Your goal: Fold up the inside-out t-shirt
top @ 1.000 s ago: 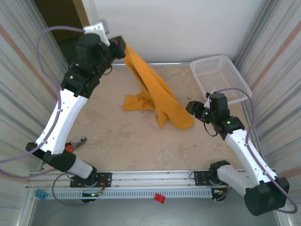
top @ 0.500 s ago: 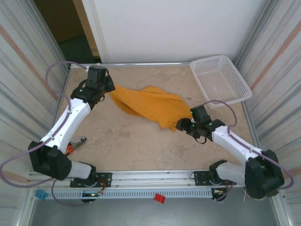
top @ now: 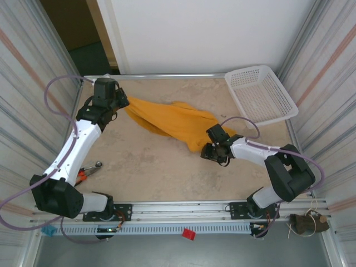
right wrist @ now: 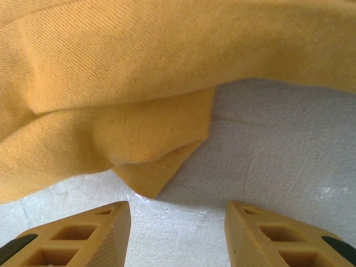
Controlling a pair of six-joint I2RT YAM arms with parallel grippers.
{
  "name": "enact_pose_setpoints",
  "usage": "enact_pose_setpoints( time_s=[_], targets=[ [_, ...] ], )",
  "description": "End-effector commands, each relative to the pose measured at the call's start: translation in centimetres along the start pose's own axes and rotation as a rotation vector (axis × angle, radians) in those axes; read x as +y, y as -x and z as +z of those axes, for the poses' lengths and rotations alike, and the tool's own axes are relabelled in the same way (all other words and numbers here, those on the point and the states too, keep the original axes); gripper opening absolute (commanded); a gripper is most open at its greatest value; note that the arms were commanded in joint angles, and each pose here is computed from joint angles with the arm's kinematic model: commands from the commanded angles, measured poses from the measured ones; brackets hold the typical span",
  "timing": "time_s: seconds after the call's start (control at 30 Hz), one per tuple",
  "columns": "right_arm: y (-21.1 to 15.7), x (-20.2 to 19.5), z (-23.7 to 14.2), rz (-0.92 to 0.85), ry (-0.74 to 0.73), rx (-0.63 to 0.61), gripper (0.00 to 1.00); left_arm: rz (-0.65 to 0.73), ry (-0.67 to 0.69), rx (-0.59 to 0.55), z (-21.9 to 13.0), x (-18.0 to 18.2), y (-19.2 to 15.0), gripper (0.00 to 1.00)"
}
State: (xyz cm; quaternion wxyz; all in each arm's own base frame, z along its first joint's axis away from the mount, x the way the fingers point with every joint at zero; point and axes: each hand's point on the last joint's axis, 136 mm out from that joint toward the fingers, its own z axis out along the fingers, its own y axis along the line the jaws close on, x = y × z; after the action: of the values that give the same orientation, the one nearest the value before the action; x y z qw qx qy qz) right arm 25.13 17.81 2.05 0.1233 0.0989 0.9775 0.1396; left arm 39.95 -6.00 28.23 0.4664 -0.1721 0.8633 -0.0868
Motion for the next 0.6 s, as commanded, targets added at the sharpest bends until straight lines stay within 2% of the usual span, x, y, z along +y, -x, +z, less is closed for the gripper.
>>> enact_pose_setpoints(
  time_s=[0.0,0.13,0.43,0.57],
  targets=[
    [1.7,1.2,0.8,-0.027,0.006,-0.053,0.42,-0.029,-0.029,-0.053,-1.1,0.0,1.3,0.00],
    [2.4,1.4,0.5,-0.031,-0.013,-0.075,0.38,-0.038,-0.034,-0.054,-1.1,0.1,1.3,0.00],
    [3.4,2.0,-1.7,-0.062,-0.061,-0.148,0.39,-0.054,-0.044,-0.056,-1.1,0.1,1.5,0.00],
    [3.3,1.8,-1.2,-0.064,-0.081,-0.131,0.40,-0.059,-0.049,-0.057,-1.0,0.1,1.4,0.00]
  ],
)
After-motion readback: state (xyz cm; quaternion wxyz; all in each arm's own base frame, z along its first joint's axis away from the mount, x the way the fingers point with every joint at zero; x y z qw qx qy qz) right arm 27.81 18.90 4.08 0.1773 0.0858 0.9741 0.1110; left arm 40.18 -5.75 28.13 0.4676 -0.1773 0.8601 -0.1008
